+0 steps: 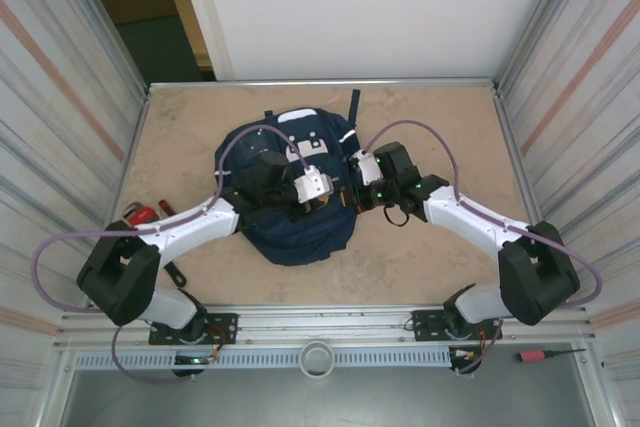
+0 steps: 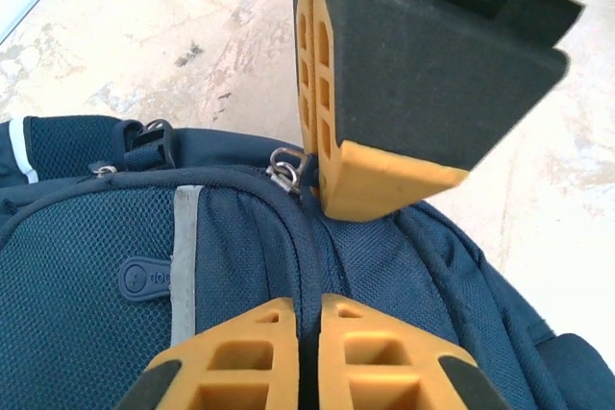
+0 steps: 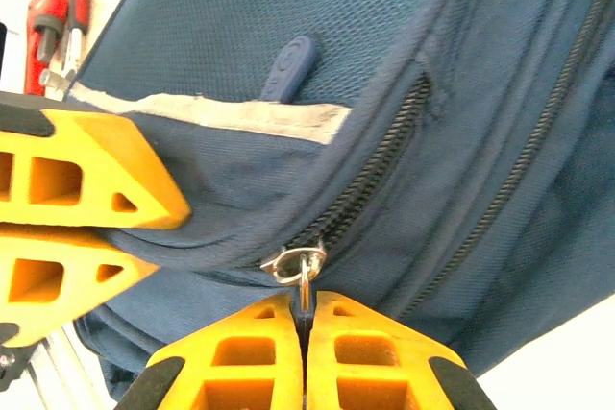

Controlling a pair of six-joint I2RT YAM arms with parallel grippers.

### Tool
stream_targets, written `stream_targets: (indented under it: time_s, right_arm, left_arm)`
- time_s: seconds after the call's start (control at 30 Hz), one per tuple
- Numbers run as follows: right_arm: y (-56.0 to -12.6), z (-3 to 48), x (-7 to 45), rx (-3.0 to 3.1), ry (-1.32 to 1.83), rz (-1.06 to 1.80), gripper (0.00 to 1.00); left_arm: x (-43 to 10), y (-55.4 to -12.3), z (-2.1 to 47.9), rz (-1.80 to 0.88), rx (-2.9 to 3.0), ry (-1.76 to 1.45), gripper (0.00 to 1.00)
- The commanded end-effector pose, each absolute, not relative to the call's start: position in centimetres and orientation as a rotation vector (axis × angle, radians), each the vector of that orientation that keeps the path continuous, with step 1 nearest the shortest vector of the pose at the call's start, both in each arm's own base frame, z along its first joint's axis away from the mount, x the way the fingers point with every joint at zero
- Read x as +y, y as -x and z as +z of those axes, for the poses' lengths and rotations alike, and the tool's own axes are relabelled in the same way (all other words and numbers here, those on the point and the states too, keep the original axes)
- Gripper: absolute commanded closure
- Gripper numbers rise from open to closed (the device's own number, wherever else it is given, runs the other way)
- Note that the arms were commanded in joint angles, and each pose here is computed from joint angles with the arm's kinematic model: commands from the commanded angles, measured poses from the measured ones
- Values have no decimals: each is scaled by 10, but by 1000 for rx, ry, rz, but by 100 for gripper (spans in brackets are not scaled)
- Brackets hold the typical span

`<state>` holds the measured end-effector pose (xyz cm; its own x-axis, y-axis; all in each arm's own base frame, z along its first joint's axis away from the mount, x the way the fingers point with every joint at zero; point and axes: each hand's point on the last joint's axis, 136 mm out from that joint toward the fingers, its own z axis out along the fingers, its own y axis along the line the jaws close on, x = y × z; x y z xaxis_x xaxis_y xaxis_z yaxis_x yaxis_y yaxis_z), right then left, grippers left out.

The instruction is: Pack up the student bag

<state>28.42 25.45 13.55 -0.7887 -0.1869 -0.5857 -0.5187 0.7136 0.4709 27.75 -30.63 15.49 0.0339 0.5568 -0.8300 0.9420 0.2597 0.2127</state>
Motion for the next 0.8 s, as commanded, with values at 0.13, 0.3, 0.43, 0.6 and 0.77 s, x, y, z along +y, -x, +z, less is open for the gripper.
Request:
stream_targets:
  time_s: [0.13, 0.3, 0.43, 0.6, 0.77]
  right_arm:
    - [-323, 126, 223, 2491, 397, 823, 100]
    - [-351, 124, 230, 2535, 367, 844, 100]
    - [-360, 111, 235, 2594, 341, 869, 100]
    - [-346, 113, 222, 2600, 332, 852, 77]
    - [-348, 117, 187, 2585, 132, 809, 54]
  left_arm:
    - [-283, -246, 182, -874, 1528, -1379, 98]
    - [-286, -238, 179, -961, 1511, -1426, 97]
    - [-291, -243, 177, -985, 1519, -1427, 97]
    - [-297, -245, 174, -992, 1535, -1434, 96]
    - [-299, -249, 170, -967, 1564, -1424, 78]
